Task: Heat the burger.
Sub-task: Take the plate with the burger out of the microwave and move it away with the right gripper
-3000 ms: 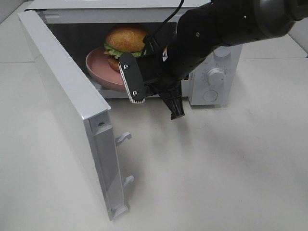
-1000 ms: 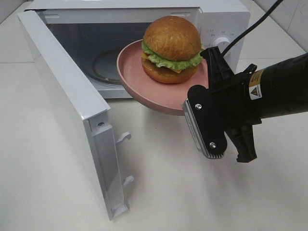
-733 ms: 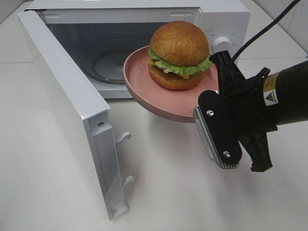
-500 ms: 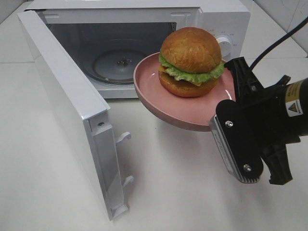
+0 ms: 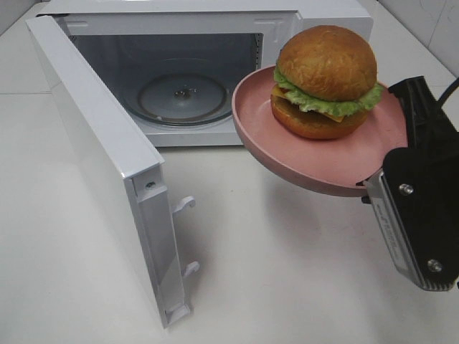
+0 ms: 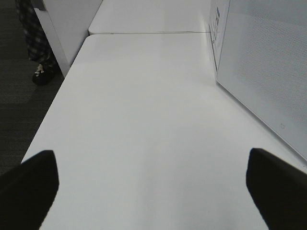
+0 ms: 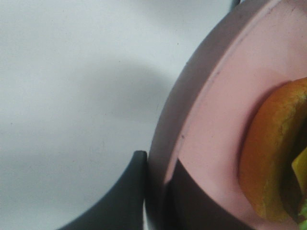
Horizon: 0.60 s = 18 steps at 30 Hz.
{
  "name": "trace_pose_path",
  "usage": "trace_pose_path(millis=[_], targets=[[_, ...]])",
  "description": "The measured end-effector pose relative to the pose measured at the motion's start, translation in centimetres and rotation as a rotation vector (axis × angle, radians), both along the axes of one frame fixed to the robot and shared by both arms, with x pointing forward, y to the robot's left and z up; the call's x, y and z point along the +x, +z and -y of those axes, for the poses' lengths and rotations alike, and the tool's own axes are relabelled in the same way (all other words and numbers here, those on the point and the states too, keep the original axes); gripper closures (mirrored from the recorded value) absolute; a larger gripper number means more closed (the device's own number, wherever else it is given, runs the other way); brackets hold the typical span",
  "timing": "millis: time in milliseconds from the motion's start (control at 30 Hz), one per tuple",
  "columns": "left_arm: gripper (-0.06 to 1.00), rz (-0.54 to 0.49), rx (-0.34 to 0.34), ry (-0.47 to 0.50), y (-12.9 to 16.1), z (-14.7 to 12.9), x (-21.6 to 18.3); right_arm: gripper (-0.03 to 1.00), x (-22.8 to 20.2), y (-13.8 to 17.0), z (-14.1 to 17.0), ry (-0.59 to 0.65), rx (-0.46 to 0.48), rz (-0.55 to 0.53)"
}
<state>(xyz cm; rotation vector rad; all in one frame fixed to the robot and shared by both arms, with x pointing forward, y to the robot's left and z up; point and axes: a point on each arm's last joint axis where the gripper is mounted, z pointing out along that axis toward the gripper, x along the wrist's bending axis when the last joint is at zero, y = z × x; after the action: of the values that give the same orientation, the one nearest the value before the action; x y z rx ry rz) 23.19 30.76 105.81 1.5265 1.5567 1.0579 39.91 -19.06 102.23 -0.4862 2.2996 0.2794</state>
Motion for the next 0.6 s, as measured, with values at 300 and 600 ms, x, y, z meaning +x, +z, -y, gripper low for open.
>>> trace_pose_path(millis=[300, 600], targets=[[-0.04, 0.000, 0.000, 0.000, 0.0, 0.0, 0.0, 0.91, -1.7, 1.3, 1.9, -0.069, -0.014, -0.007], [-0.04, 0.000, 0.000, 0.000, 0.0, 0.0, 0.0, 0.91, -3.0, 2.4, 3.7, -0.193, 0.016, 0.007]])
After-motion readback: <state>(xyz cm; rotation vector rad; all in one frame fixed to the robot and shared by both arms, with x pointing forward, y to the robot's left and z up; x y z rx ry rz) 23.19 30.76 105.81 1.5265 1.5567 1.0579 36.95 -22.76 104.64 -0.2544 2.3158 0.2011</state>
